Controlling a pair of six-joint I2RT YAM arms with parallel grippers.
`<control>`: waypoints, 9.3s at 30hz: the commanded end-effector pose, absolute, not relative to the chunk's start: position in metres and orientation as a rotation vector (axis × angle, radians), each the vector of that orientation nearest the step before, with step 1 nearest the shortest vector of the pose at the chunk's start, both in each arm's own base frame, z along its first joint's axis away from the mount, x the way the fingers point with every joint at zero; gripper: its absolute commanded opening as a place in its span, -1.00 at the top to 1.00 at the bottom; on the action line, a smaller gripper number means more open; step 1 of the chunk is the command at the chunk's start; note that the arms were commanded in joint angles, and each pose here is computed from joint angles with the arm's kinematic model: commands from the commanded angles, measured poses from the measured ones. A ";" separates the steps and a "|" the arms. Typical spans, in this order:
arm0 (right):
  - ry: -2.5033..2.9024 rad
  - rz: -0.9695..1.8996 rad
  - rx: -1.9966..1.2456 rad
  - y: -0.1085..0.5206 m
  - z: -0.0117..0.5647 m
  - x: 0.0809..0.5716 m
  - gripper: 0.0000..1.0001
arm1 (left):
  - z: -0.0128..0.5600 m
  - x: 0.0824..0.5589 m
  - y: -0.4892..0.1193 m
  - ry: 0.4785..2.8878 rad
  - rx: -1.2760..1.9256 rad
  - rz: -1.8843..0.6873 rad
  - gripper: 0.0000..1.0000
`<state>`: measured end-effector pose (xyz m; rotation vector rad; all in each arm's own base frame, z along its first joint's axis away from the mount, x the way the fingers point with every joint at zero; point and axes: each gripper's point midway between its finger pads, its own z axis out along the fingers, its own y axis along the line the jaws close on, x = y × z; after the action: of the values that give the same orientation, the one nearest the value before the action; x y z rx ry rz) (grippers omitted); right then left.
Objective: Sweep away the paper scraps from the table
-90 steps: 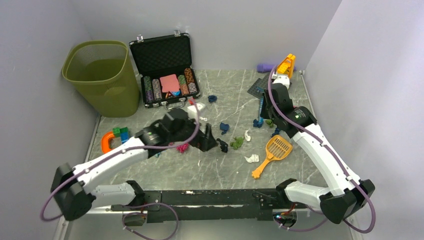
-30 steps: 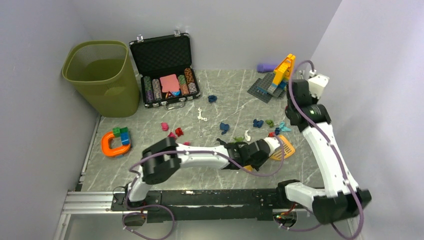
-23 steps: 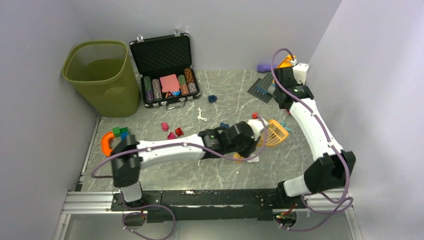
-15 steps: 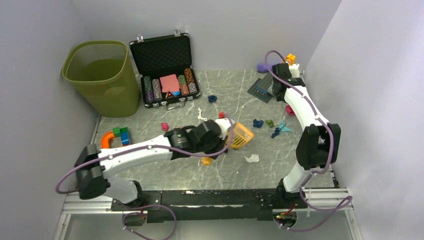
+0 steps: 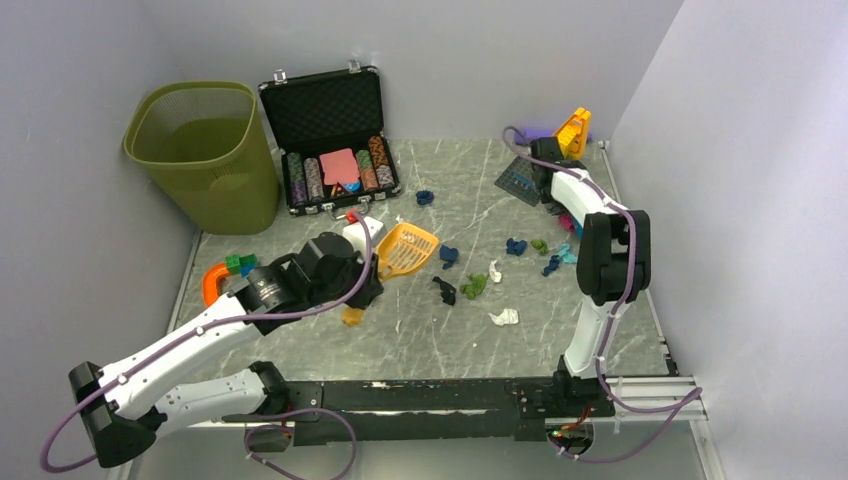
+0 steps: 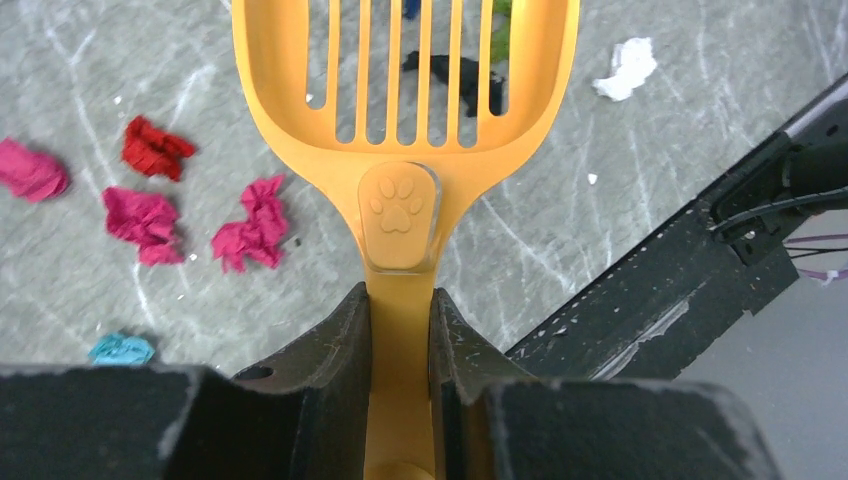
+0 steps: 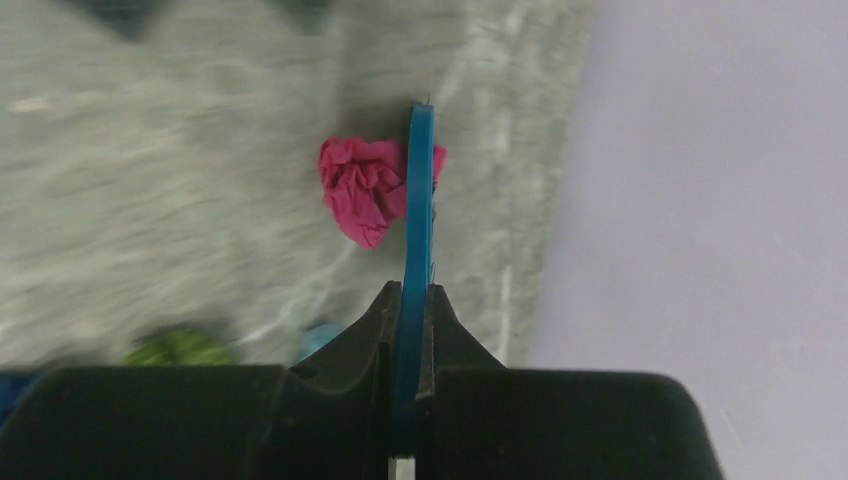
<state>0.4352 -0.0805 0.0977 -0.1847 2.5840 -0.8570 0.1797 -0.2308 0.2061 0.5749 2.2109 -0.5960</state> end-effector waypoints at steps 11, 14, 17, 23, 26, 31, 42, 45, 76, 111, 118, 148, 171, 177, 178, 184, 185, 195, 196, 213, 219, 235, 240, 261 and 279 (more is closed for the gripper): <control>2.559 -0.276 -0.178 0.140 0.187 0.387 1.00 | 0.217 0.191 -0.192 2.191 0.481 -0.508 1.00; 2.449 -0.498 -0.082 0.095 0.223 0.385 1.00 | 0.221 0.192 -0.188 2.179 0.482 -0.493 1.00; 2.401 -0.705 0.050 0.032 0.241 0.377 1.00 | 0.224 0.192 -0.184 2.156 0.486 -0.480 1.00; 2.417 -1.199 0.206 -0.080 0.214 0.344 1.00 | 0.235 0.190 -0.182 2.105 0.497 -0.499 1.00; 2.445 -1.208 0.195 -0.095 0.187 0.345 1.00 | 0.233 0.189 -0.181 2.108 0.501 -0.498 1.00; 2.622 -0.899 0.171 -0.058 0.131 0.354 1.00 | 0.227 0.188 -0.179 2.119 0.499 -0.489 1.00; 2.622 0.039 -0.035 0.196 0.179 0.367 1.00 | 0.224 0.190 -0.173 2.127 0.472 -0.459 1.00; 2.569 0.079 -0.012 0.205 0.208 0.370 1.00 | 0.225 0.190 -0.171 2.122 0.464 -0.452 1.00; 2.617 0.261 -0.085 0.241 0.162 0.371 1.00 | 0.213 0.193 -0.143 2.092 0.411 -0.326 1.00; 2.808 -0.222 0.241 0.257 0.102 0.261 1.00 | 0.206 0.191 -0.140 2.078 0.402 -0.329 1.00; 2.671 0.245 0.200 0.348 0.160 0.319 1.00 | 0.200 0.192 -0.139 2.092 0.390 -0.313 1.00; 2.319 0.087 0.166 0.136 0.210 0.261 1.00 | 0.095 0.156 -0.304 2.458 0.740 -0.526 1.00; 2.273 0.595 0.168 0.191 0.160 0.240 1.00 | 0.069 0.154 -0.325 2.418 0.793 -0.458 0.98; 2.333 0.448 0.246 0.176 0.135 0.246 1.00 | 0.076 0.155 -0.325 2.401 0.785 -0.475 0.97; 2.340 0.436 0.252 0.175 0.131 0.245 1.00 | 0.076 0.154 -0.325 2.398 0.788 -0.479 0.97; 2.397 0.368 0.285 0.170 0.109 0.243 1.00 | 0.078 0.155 -0.324 2.390 0.787 -0.473 0.95; 2.408 0.358 0.283 0.170 0.106 0.242 1.00 | 0.078 0.155 -0.324 2.389 0.787 -0.473 0.92; 2.467 0.336 0.255 0.172 0.094 0.239 1.00 | 0.086 0.157 -0.324 2.351 0.766 -0.505 0.23; 2.473 0.338 0.249 0.173 0.093 0.238 1.00 | 0.088 0.158 -0.323 2.343 0.762 -0.499 0.11; 2.499 0.356 0.234 0.179 0.092 0.237 1.00 | 0.088 0.156 -0.310 2.315 0.753 -0.444 -0.27; 2.507 0.353 0.234 0.180 0.090 0.237 1.00 | 0.083 0.149 -0.314 2.330 0.755 -0.414 -0.28; 2.508 0.355 0.230 0.180 0.094 0.237 1.00 | 0.073 0.152 -0.310 2.344 0.708 -0.328 0.79; 2.407 0.348 0.223 0.172 0.141 0.245 1.00 | 0.088 0.155 -0.305 2.342 0.681 -0.297 1.00; 2.249 0.816 -0.018 0.251 0.211 0.247 1.00 | 0.248 0.196 -0.097 2.158 0.251 -0.035 1.00; 2.372 1.265 -0.448 0.549 0.168 0.221 1.00 | 0.313 0.168 0.052 1.839 -0.303 0.472 1.00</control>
<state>0.2185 0.5057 0.1668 -0.4777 2.3773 1.1469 0.1782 0.0245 0.3015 -0.1575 1.9542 0.4213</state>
